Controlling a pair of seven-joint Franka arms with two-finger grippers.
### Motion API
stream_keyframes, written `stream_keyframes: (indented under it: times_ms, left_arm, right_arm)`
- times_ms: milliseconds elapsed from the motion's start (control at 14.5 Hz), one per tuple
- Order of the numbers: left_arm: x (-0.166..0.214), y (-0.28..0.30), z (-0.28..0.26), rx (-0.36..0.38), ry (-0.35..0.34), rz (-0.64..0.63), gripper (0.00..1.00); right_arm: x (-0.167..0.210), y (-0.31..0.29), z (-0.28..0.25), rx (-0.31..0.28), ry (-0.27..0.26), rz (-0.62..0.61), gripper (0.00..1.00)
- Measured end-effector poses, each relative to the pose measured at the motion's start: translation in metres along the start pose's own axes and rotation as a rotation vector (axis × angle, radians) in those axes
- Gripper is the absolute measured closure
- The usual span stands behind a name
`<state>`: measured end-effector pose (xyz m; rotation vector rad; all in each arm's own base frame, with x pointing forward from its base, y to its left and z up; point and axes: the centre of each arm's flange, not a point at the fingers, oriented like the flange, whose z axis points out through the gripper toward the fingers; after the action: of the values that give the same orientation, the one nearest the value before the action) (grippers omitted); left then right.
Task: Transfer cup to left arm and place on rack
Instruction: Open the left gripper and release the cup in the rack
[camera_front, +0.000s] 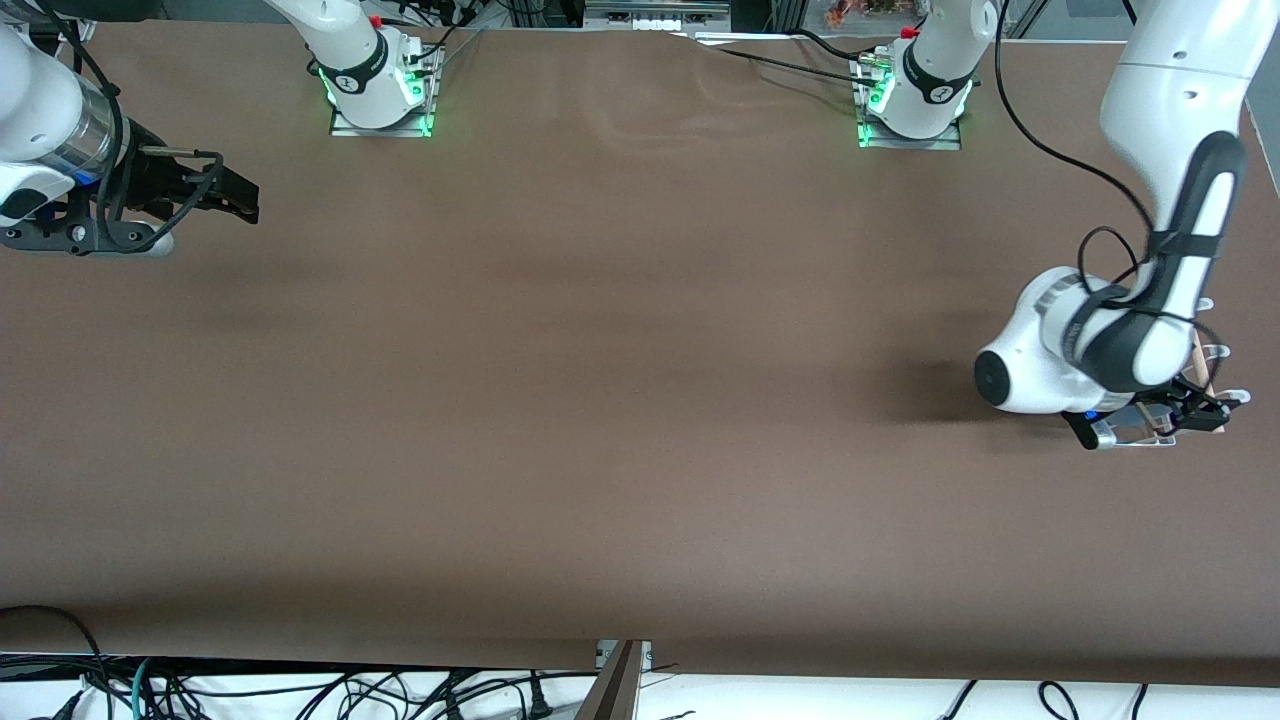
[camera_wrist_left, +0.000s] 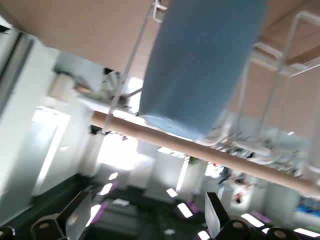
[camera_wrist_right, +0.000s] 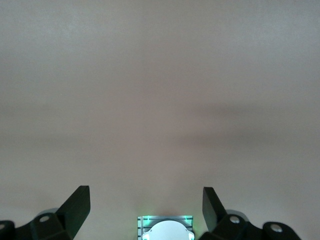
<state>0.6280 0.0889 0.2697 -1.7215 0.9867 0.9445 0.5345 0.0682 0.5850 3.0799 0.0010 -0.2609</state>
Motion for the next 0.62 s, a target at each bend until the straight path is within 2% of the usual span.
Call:
stream_keyframes:
  times_ms: [276, 483, 621]
  left_arm:
    - [-0.054, -0.036, -0.027, -0.267, 0.165, -0.165, 0.0]
    - [-0.1, -0.062, -0.059, -0.504, 0.346, -0.27, 0.0]
    - [-0.125, -0.073, -0.082, -0.585, 0.451, -0.305, 0.0]
  right_arm:
    - [0.0, 0.0, 0.0, 0.0, 0.0, 0.001, 0.0]
    - [0.001, 0.0, 0.0, 0.0, 0.0, 0.001, 0.0]
    - [0.001, 0.0, 0.0, 0.0, 0.0, 0.001, 0.0]
